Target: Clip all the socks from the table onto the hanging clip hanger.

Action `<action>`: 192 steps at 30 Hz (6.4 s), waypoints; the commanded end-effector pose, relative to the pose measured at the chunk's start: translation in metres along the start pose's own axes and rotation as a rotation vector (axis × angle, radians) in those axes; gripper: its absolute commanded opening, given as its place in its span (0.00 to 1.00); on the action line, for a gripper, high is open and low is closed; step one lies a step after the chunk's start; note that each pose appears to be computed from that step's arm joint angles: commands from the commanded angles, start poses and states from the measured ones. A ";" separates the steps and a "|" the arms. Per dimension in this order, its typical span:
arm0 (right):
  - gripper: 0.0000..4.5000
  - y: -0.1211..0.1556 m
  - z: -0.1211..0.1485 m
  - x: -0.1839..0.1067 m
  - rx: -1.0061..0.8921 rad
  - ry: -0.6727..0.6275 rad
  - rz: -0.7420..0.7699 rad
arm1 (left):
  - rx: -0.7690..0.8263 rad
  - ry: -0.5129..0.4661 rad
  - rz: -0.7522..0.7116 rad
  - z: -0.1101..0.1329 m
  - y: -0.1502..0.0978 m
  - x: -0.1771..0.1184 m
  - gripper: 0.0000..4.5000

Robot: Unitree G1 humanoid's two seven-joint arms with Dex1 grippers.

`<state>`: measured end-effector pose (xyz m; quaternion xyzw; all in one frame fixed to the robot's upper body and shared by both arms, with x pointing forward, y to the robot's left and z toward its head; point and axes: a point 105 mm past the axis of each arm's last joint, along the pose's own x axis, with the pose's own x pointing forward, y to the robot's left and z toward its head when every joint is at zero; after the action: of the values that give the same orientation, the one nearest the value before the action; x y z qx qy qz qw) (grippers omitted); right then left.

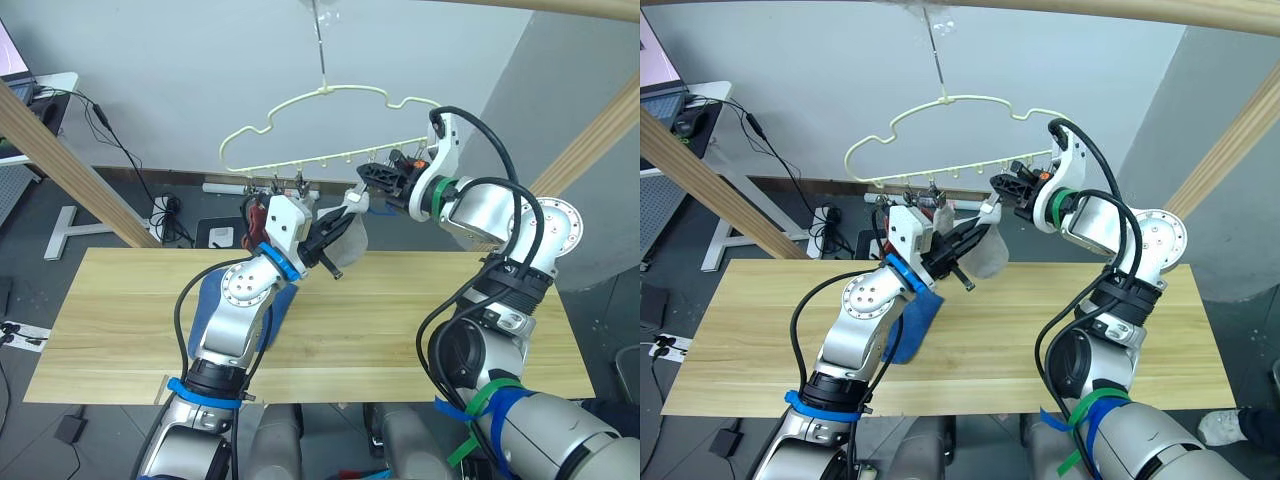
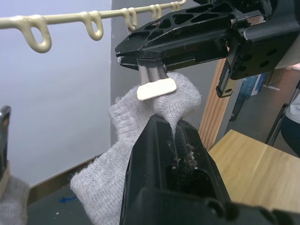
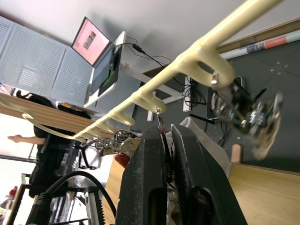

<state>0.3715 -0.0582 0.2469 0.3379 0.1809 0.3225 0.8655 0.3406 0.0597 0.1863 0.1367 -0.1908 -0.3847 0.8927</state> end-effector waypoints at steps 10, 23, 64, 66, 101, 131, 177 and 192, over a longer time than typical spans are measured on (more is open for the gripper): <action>0.99 0.013 0.014 -0.015 0.022 -0.064 0.064 | -0.034 0.006 -0.031 0.000 -0.007 0.007 0.00; 1.00 0.005 -0.059 -0.045 -0.615 -0.044 -0.036 | -0.200 0.157 -0.037 -0.019 0.011 -0.024 0.80; 0.29 0.010 -0.012 0.010 -0.882 -0.516 -0.243 | -0.098 0.080 -0.044 0.062 0.039 -0.057 0.81; 0.29 0.010 -0.011 0.011 -0.882 -0.519 -0.239 | -0.099 0.081 -0.043 0.062 0.040 -0.057 0.81; 0.29 0.022 -0.008 0.017 -0.888 -0.551 -0.196 | -0.170 0.020 -0.070 0.079 0.034 -0.051 0.81; 0.57 0.024 -0.011 0.019 -0.868 -0.546 -0.183 | -0.154 0.031 -0.062 0.075 0.036 -0.052 0.81; 0.03 0.008 -0.017 0.003 -0.760 -0.288 -0.004 | -0.234 0.474 0.095 -0.037 0.022 -0.104 0.81; 0.03 -0.003 -0.005 -0.008 -0.781 -0.205 -0.032 | -0.180 0.709 0.231 -0.153 0.016 -0.122 0.99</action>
<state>0.3658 -0.0607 0.2319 0.0079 -0.0213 0.3210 0.9468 0.3381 0.1749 0.0279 0.1381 0.1642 -0.2319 0.9488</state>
